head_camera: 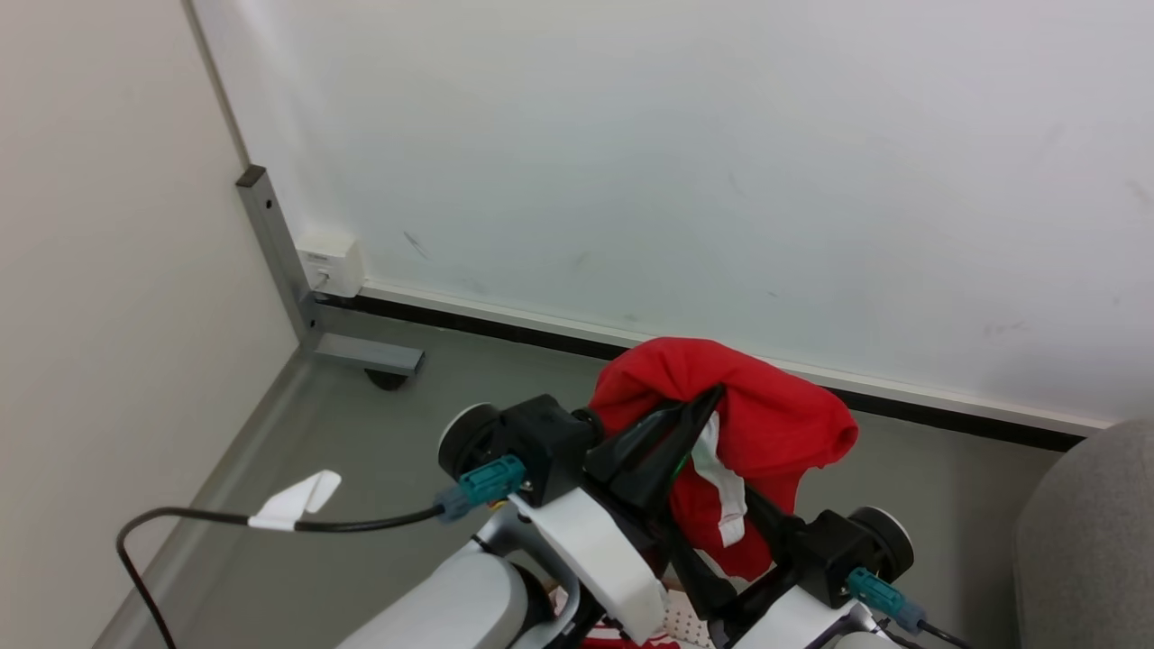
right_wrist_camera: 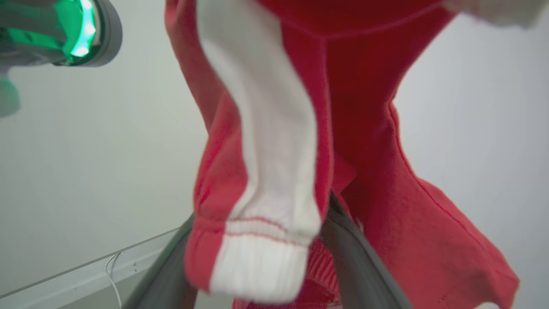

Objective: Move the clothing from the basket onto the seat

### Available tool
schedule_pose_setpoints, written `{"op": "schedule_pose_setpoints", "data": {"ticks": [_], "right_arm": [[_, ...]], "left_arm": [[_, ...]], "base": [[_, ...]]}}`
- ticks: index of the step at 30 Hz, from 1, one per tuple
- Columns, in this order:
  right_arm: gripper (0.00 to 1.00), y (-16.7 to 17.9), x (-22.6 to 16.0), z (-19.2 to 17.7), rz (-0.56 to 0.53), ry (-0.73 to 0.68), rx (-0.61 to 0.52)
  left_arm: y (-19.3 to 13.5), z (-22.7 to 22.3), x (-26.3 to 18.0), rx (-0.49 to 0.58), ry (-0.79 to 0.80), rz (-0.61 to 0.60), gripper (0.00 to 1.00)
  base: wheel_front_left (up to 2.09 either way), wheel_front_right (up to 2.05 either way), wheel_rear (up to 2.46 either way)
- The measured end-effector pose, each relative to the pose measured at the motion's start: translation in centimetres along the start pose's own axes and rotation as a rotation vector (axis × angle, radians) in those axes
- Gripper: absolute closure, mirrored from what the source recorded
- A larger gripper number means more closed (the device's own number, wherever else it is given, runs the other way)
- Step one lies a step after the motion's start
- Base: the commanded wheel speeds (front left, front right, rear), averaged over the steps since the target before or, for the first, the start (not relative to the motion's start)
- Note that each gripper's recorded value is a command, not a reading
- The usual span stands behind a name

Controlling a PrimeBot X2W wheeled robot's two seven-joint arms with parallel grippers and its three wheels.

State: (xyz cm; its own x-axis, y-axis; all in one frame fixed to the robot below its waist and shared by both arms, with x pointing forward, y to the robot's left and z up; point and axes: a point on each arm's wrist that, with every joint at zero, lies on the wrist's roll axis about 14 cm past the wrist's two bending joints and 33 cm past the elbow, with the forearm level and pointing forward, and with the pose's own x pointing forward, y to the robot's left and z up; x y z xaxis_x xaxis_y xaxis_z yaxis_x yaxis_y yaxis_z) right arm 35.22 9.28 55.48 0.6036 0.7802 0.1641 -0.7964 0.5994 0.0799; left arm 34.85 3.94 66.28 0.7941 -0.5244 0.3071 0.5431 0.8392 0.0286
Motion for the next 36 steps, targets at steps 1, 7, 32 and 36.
{"op": "schedule_pose_setpoints", "data": {"ticks": [1,7,32,36], "right_arm": [[0.17,0.2,0.1,-0.1,0.006,0.002,0.001],[1.0,0.9,0.6,-0.1,0.026,0.003,0.008],[1.0,-9.2,-6.4,3.5,-0.311,-0.115,-0.061],[1.0,-11.7,-8.6,4.8,-0.397,-0.139,-0.103]], "left_arm": [[-0.1,0.1,-0.2,-0.001,-0.001,0.0,1.0],[0.2,0.0,-0.9,-0.001,0.009,0.027,1.0],[-2.6,-3.3,0.5,-0.092,0.052,-0.079,0.0],[-4.4,-4.4,1.1,-0.103,0.072,-0.148,0.0]], "base": [[0.0,0.0,0.0],[0.0,0.0,0.0],[0.0,0.0,0.0],[0.0,0.0,0.0]]}}
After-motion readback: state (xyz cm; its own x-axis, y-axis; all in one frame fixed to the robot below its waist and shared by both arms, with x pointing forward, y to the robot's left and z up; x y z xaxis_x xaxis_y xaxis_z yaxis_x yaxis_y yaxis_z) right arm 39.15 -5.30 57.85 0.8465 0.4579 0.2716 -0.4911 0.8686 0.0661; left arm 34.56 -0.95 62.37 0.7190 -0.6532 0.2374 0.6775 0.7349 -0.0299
